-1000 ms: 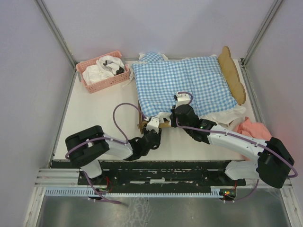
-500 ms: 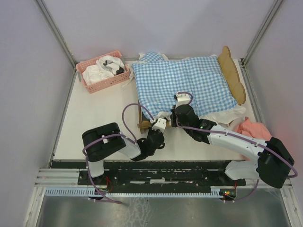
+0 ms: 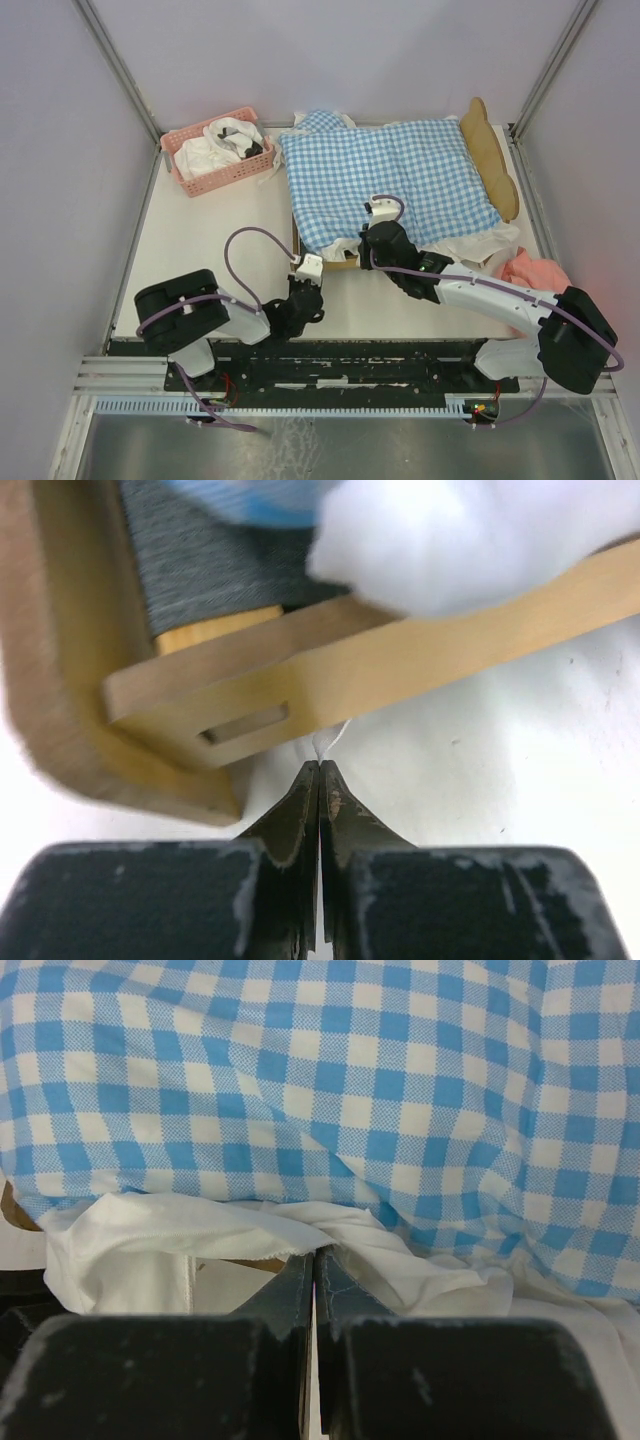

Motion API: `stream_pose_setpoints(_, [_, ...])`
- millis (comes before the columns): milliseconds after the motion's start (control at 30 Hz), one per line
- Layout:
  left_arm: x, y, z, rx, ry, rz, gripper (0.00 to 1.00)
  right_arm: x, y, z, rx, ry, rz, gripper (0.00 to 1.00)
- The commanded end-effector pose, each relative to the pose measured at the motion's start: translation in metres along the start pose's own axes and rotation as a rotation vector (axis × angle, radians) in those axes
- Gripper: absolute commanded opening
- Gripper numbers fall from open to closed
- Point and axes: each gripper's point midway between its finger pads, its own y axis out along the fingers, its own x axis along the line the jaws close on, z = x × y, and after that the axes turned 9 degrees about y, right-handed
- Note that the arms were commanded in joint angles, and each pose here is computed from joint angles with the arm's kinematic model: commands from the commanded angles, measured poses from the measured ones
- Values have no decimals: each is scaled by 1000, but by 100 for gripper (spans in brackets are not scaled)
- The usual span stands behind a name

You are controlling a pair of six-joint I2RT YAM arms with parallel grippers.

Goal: Set up the pet bed
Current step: Tie the ropes to the bed frame.

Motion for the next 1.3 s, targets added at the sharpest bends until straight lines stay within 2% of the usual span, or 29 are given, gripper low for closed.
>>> stream_pose_setpoints(0, [9, -13, -3, -18, -147, 10, 3, 8, 1, -7, -30, 31, -37, 2])
stream_pose_setpoints(267, [-11, -32, -2, 1, -241, 185, 3, 13, -6, 0, 3, 21, -86, 2])
stream_pose_setpoints(367, [-5, -39, 2, 12, -307, 180, 3, 17, -10, 8, 36, 9, -123, 2])
stream_pose_setpoints(567, [10, -46, 9, 51, -323, 130, 3, 27, -27, 24, 119, 24, -218, 2])
stream_pose_setpoints(733, [17, -54, 15, 48, -405, 134, 3, 46, -41, 41, 195, 45, -338, 2])
stream_pose_setpoints(867, [24, -56, 21, 60, -400, 112, 3, 66, -47, 52, 217, 75, -425, 2])
stream_pose_setpoints(1067, [34, -60, 21, 50, -433, 82, 3, 103, -50, 50, 212, 92, -529, 2])
stream_pose_setpoints(1267, [46, -65, 20, 23, -480, 54, 3, 139, -36, 19, 139, 141, -577, 2])
